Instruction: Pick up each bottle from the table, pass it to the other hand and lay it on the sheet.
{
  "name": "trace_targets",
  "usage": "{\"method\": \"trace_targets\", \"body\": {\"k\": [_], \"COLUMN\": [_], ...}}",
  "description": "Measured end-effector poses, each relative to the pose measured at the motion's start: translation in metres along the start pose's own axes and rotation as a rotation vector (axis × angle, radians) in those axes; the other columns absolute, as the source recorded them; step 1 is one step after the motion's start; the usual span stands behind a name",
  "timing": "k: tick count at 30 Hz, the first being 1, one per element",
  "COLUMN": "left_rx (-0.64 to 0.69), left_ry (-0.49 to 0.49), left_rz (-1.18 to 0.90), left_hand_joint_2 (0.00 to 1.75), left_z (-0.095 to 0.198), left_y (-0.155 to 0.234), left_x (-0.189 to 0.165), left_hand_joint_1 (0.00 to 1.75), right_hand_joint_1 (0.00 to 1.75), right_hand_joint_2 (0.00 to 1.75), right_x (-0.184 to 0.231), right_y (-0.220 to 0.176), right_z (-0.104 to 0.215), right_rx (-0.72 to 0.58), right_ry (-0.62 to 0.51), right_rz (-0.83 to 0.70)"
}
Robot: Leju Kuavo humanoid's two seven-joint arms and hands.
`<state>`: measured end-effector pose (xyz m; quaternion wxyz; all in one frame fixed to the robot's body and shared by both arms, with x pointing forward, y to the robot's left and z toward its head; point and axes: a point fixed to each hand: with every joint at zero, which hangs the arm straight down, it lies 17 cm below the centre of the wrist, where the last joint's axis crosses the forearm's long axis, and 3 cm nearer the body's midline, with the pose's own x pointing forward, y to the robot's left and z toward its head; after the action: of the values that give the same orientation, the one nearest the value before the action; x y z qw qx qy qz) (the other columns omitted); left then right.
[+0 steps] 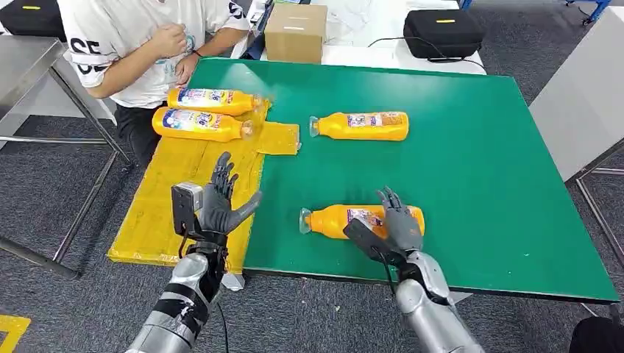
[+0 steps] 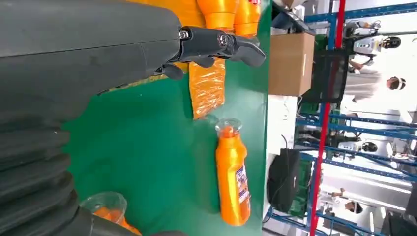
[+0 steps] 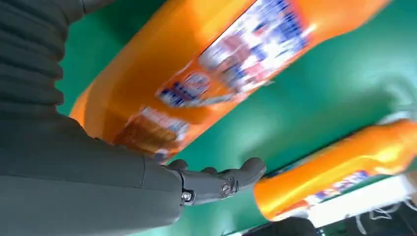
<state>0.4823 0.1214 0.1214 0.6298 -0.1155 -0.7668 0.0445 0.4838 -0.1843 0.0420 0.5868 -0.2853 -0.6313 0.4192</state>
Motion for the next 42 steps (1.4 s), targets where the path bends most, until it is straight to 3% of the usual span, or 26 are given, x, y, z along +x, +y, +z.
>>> {"method": "trace_targets", "body": {"k": [6,7,8,16,32,35,42], "left_rx": [-0.004,-0.007,-0.009,-0.021,-0.020,-0.007,-0.030], "left_ry": [0.014,0.015,0.015,0.013,0.013,0.010,0.006], "left_rz": [0.022,0.026,0.029,0.054,0.034,-0.014,-0.082], "left_hand_joint_2": [1.75,1.75,1.75,1.75,1.75,1.75,1.75], "left_z": [0.003,0.003,0.003,0.002,-0.004,-0.006,-0.015], "left_y": [0.004,0.004,0.004,0.006,0.009,0.012,-0.001], "left_x": [-0.002,-0.002,-0.002,0.000,0.000,-0.001,0.002], "left_hand_joint_1": [0.00,0.00,0.00,0.00,0.00,0.00,0.00], "right_hand_joint_1": [0.02,1.62,1.75,1.75,1.75,1.75,1.75], "right_hand_joint_2": [1.75,1.75,1.75,1.75,1.75,1.75,1.75], "right_x": [-0.028,-0.031,-0.035,-0.041,-0.041,-0.023,0.094], "right_y": [-0.005,-0.005,-0.003,0.002,-0.008,-0.008,-0.003], "right_z": [-0.012,-0.015,-0.019,-0.038,-0.050,-0.051,-0.036], "right_rx": [0.083,0.108,0.141,0.336,0.336,0.246,-0.001], "right_ry": [0.046,0.051,0.056,0.030,0.035,-0.001,-0.181], "right_rz": [0.189,0.216,0.246,0.255,0.189,0.094,-0.221]}}
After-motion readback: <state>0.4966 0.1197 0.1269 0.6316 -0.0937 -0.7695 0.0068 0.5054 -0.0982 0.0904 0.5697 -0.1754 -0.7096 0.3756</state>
